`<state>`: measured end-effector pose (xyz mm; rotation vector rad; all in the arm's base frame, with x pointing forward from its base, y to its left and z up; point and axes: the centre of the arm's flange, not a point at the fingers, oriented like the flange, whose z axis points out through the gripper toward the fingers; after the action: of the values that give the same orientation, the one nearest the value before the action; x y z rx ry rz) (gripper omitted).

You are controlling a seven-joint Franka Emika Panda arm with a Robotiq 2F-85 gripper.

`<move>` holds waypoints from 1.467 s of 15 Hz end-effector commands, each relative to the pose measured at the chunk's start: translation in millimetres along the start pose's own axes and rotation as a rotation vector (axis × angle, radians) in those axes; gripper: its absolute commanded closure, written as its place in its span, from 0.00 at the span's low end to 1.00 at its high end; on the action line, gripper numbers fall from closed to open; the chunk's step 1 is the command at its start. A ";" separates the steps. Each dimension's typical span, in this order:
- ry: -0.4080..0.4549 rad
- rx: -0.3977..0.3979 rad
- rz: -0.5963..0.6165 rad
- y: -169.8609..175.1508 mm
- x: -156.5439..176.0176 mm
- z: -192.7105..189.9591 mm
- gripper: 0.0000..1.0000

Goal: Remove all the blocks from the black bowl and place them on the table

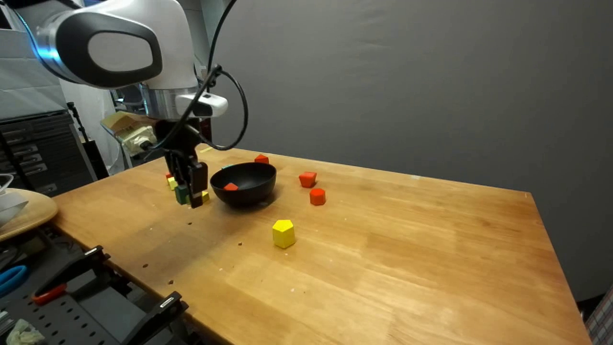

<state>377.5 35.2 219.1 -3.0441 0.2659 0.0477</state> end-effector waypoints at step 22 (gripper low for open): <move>0.122 -0.121 -0.386 30.6 -35.8 -37.8 0.00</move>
<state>401.1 2.5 216.0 -3.1683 -0.2356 -0.0693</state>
